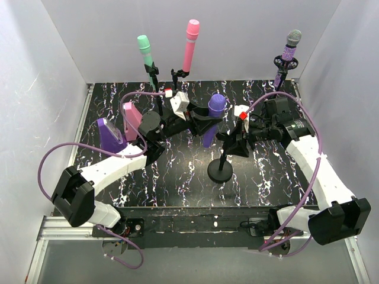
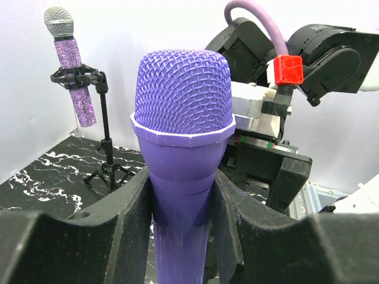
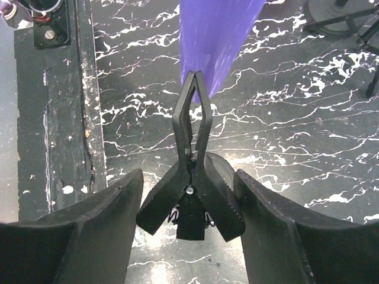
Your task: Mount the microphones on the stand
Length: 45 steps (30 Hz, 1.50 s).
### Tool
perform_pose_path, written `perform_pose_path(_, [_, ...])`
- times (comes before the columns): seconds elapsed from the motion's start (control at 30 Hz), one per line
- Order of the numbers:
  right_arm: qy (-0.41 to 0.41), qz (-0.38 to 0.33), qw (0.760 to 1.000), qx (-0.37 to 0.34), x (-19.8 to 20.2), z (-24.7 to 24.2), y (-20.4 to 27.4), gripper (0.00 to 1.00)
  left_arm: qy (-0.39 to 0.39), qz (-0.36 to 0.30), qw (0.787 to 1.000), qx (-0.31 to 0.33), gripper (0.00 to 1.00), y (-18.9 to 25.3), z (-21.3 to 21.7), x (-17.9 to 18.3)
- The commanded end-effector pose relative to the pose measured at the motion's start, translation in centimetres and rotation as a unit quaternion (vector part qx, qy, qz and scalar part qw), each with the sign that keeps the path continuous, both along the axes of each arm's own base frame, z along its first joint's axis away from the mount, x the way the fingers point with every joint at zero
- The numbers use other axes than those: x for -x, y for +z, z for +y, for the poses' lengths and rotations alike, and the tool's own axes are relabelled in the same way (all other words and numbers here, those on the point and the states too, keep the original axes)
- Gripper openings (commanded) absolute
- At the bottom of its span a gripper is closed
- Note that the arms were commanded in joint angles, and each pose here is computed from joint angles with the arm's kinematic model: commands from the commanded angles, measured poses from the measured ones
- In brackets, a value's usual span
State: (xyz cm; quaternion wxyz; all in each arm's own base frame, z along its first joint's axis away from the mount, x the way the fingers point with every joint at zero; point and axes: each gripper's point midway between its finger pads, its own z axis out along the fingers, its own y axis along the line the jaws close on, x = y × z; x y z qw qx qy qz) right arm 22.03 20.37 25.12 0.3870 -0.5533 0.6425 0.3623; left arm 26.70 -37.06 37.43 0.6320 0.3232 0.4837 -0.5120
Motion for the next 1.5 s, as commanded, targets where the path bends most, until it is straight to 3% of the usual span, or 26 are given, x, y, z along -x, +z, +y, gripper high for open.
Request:
perform_pose_path(0.0, [-0.004, 0.034, 0.999, -0.006, 1.2, -0.1, -0.1, 0.72, -0.005, -0.037, 0.999, 0.014, 0.00, 1.5, -0.2, 0.5])
perform_pose_path(0.27, [-0.007, 0.023, 0.999, -0.024, 1.6, -0.8, 0.3, 0.77, -0.035, -0.044, 0.998, 0.013, 0.00, 1.7, -0.9, 1.8])
perform_pose_path(0.4, [0.010, 0.017, 0.999, -0.035, 2.1, -0.7, 0.4, 0.70, -0.046, -0.047, 0.998, 0.011, 0.00, 1.7, -1.1, 2.4])
perform_pose_path(0.47, [0.016, 0.022, 0.999, -0.041, 2.2, -0.5, 0.3, 0.62, -0.050, -0.050, 0.997, 0.010, 0.00, 1.7, -1.2, 2.6])
perform_pose_path(0.6, [0.022, 0.030, 0.998, -0.046, 2.0, -0.3, 0.5, 0.28, -0.051, -0.054, 0.997, 0.006, 0.00, 1.7, -1.3, 2.9])
perform_pose_path(0.67, [0.023, 0.030, 0.998, -0.046, 2.0, -0.3, 0.4, 0.18, -0.048, -0.056, 0.997, 0.004, 0.00, 1.6, -1.2, 2.9])
perform_pose_path(0.83, [0.022, 0.026, 0.998, -0.044, 2.1, -0.4, 0.3, 0.11, -0.034, -0.077, 0.996, -0.001, 0.00, 2.8, -0.2, 3.4])
perform_pose_path(0.97, [0.017, 0.028, 0.999, -0.042, 2.0, -0.4, 0.3, 0.16, -0.020, -0.087, 0.996, -0.007, 0.00, 3.4, 0.7, 3.8])
perform_pose_path(1.13, [0.004, 0.018, 0.999, -0.031, 1.4, -0.9, 0.6, 0.49, -0.003, -0.089, 0.996, -0.016, 0.00, 3.3, 1.6, 3.9])
perform_pose_path(1.23, [-0.004, 0.002, 1.000, -0.029, 1.2, -1.7, 1.5, 0.61, 0.002, -0.089, 0.996, -0.017, 0.00, 3.3, 2.1, 4.3])
perform_pose_path(1.47, [-0.001, -0.041, 0.999, -0.001, 1.2, -3.2, 3.2, 0.70, -0.006, -0.081, 0.997, -0.016, 0.00, 3.6, 3.5, 6.0])
